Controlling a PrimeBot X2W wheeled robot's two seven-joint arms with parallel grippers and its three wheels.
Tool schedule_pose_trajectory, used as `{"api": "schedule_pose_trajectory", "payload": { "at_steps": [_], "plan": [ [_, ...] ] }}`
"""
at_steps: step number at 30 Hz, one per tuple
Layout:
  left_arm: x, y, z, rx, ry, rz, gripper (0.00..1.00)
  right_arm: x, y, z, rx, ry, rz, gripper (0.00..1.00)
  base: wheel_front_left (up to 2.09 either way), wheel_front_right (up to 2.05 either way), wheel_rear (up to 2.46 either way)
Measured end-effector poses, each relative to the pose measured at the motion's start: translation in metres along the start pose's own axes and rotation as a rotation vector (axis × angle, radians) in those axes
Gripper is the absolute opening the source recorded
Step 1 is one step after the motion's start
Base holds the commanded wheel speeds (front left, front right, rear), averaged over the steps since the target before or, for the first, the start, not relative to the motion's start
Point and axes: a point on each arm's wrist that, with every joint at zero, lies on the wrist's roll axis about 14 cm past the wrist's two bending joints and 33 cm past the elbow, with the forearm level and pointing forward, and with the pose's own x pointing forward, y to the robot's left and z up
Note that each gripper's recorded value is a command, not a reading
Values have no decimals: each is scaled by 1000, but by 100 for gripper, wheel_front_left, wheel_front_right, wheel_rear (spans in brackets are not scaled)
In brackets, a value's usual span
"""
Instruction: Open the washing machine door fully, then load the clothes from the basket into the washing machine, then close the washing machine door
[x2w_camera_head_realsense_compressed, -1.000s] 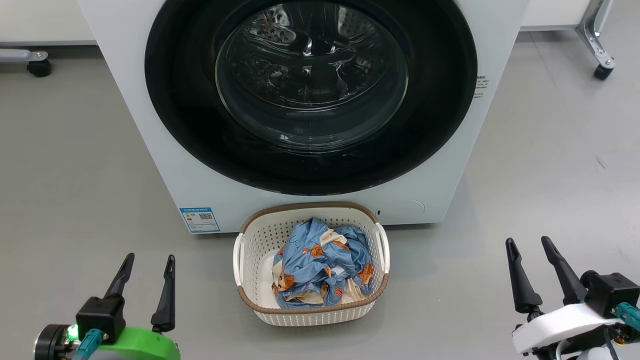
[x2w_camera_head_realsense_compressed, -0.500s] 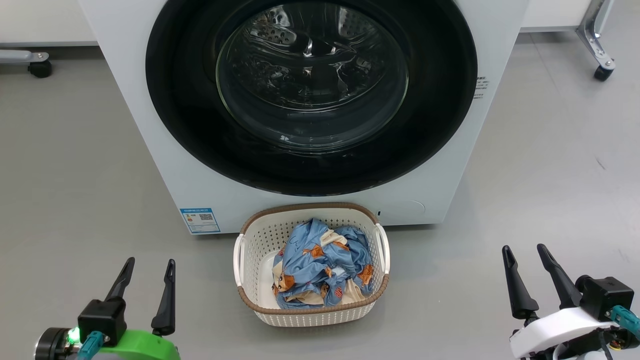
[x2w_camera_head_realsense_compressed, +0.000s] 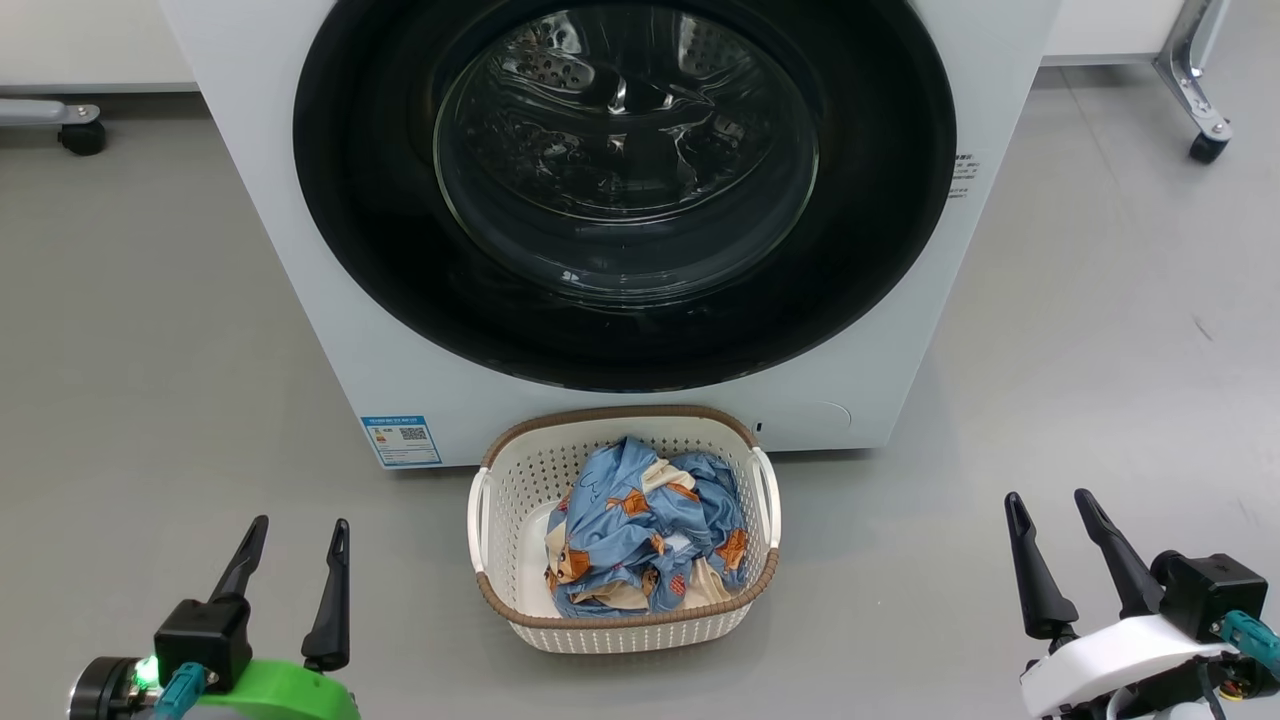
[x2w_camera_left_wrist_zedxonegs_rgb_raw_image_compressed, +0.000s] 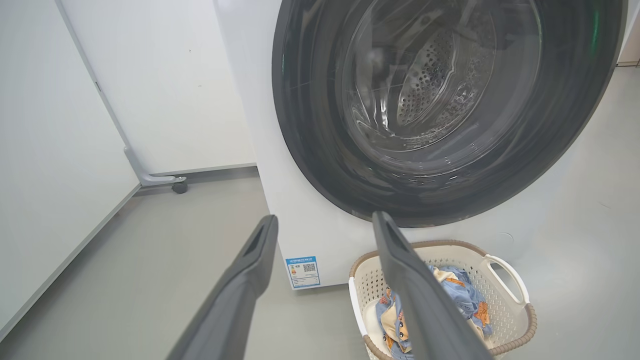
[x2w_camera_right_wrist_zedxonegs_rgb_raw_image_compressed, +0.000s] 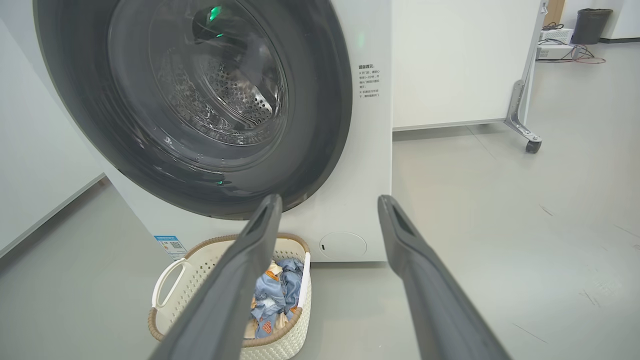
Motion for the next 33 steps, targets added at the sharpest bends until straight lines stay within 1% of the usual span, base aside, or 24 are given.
{"api": "schedule_pose_trajectory", "payload": {
  "at_steps": [9,17,33],
  "plan": [
    [0,1,1,0,-4,4,100,0,1,0,1,0,2,100,7,34,-41],
    [1,0,2,0,-6,1,100,0,1,-1,3,3,1,100,29,53,-82],
    [3,-1,3,0,-9,-4,100,-1,2,-4,20,7,-3,100,67,73,-141]
  ]
}}
